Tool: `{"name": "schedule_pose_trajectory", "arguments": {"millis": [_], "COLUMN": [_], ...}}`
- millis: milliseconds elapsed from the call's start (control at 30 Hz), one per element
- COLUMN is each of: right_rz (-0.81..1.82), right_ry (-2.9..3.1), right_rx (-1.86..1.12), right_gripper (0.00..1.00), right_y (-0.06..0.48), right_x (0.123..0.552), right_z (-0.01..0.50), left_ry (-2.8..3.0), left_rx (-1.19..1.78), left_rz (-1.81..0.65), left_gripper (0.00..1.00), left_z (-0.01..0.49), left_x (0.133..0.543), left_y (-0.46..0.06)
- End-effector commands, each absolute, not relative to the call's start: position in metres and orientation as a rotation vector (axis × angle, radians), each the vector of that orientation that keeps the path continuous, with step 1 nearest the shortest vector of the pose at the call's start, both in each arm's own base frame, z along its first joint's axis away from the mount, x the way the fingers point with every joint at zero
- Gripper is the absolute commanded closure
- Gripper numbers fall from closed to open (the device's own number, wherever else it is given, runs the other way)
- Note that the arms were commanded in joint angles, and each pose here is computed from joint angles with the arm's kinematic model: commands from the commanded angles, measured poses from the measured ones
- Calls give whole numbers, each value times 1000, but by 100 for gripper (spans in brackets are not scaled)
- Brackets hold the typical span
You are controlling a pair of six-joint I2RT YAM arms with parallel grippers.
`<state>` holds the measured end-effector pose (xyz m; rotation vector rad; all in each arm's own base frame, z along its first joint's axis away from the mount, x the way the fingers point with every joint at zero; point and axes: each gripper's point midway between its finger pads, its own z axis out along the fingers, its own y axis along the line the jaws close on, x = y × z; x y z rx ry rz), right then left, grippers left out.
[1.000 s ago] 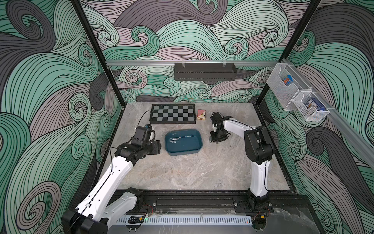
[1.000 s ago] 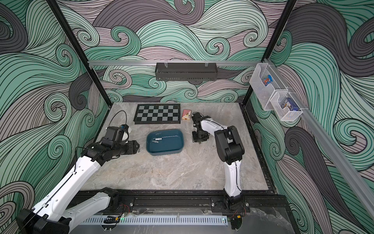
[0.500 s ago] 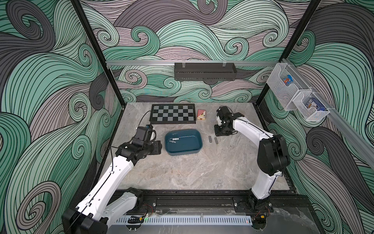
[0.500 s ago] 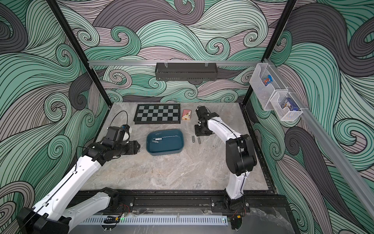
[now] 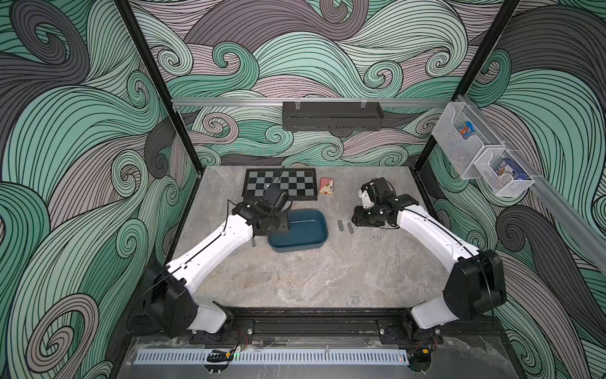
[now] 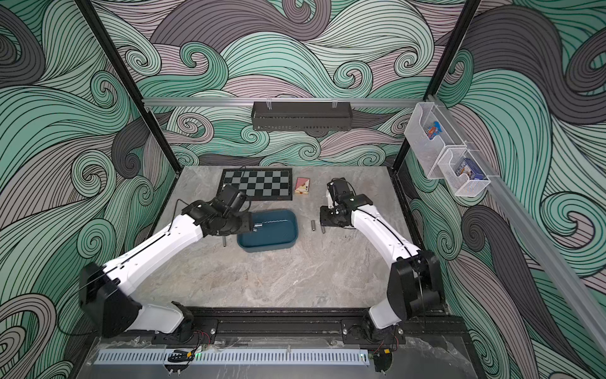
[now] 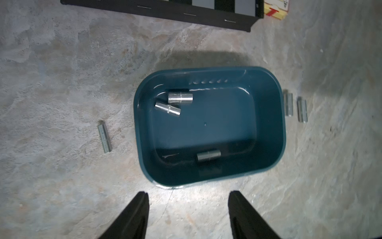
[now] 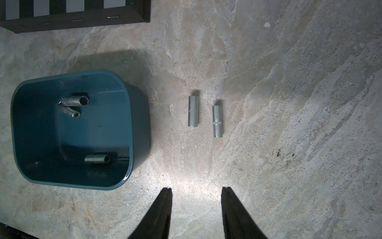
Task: Take out the socket from the storage box
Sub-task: Place the socket head at the center of the board, then pick up the socket head from the storage box.
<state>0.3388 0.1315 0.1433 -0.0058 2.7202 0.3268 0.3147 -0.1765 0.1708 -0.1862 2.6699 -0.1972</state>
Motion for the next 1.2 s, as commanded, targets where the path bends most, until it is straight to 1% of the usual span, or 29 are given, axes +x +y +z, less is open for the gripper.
{"name": "schedule_pose_trajectory", "arguments": {"millis": [0,133,200,367,433,767,867,1000,1167], "right_rz": [447,473,475,465,458,478,484,500,492], "right_ry": [2680,2679,2684,2676,2669,2665,2660,2664,2664], "right_rx": [16,29,41,32,21,-46,-56,-81,-92], "right_gripper": [56,56,56,57,56,56,56,56,56], "right_y": [144,146,145,147,148,161,163,170,171], "right_x": [337,332,330,324,323,312,311,307,307], "right_z": [150,146,144,143,144,145,147,146,144], "left_ry": [2717,2723,2732,2755,2739,2679,2655,2628,2610], "left_rx": [-425,-567,-656,-843,-913,-1086,-1120,-1119,-1116], "left_rz": [-18,55,110,161,172,183,161,151,138], "left_gripper": [34,34,34,35,34,39,41,42,42], "left_z": [146,126,115,83,72,40,37,43,50], "left_x": [324,337,337,333,333,348,354,367,372], "left_y": [-165,-169,-166,-170,-169,-174,-176,-177,-177]}}
